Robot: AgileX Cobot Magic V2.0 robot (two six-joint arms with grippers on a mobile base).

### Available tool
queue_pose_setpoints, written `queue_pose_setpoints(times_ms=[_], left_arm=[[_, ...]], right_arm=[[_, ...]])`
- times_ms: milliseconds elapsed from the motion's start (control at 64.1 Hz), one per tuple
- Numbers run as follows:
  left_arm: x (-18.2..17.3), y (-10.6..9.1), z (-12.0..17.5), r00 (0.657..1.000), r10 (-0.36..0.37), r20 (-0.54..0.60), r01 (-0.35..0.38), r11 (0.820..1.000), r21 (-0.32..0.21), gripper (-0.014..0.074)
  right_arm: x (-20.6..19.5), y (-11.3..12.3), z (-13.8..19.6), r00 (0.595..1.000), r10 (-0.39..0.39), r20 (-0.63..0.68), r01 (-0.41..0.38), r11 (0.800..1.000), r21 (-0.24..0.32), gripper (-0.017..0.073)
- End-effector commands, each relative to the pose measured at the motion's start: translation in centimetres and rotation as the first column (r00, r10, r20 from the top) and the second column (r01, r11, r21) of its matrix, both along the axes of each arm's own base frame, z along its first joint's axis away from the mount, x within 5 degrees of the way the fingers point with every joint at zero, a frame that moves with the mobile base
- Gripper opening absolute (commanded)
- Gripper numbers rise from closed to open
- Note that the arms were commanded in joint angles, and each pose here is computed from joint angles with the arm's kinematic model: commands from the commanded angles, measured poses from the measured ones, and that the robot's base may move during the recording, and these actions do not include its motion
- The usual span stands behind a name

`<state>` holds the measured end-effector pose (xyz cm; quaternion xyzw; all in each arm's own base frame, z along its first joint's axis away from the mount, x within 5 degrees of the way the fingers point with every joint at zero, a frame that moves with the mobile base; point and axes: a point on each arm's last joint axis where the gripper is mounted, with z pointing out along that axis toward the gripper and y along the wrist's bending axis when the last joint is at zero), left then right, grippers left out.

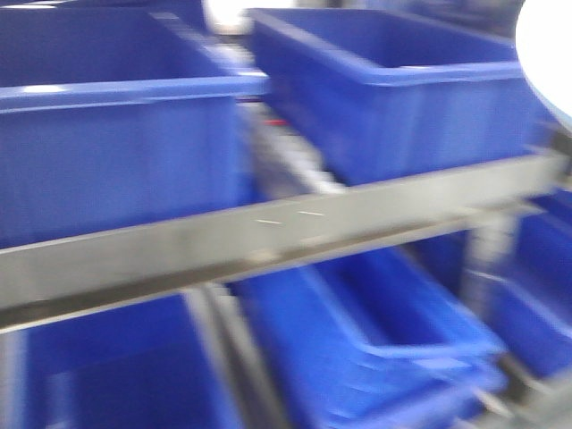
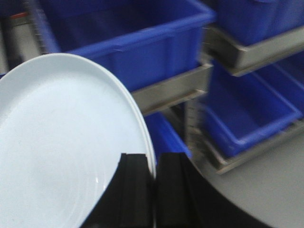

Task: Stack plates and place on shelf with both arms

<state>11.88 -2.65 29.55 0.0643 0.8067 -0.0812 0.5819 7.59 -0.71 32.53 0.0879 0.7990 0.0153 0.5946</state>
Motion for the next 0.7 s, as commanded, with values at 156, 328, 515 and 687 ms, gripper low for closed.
queue_pose_setpoints(times_ms=[156,328,515,687], left_arm=[[0.27,-0.06,1.73,0.994,0.004,0.106,0.000,0.999,-0.037,0.0084],[0.27,-0.06,1.73,0.994,0.004,0.106,0.000,0.999,-0.037,0.0084],[0.27,-0.06,1.73,0.994,0.004,0.106,0.000,0.999,-0.037,0.0084],[0.27,-0.06,1.73,0.994,0.004,0.106,0.000,0.999,-0.037,0.0084]], right_arm=[[0.20,0.03,1.80,0.993,0.007,0.118,-0.005,1.000,-0.015,0.0022],[0.20,0.03,1.80,0.993,0.007,0.118,-0.005,1.000,-0.015,0.0022],[0.20,0.03,1.80,0.993,0.007,0.118,-0.005,1.000,-0.015,0.0022],[0.20,0.03,1.80,0.993,0.007,0.118,-0.005,1.000,-0.015,0.0022]])
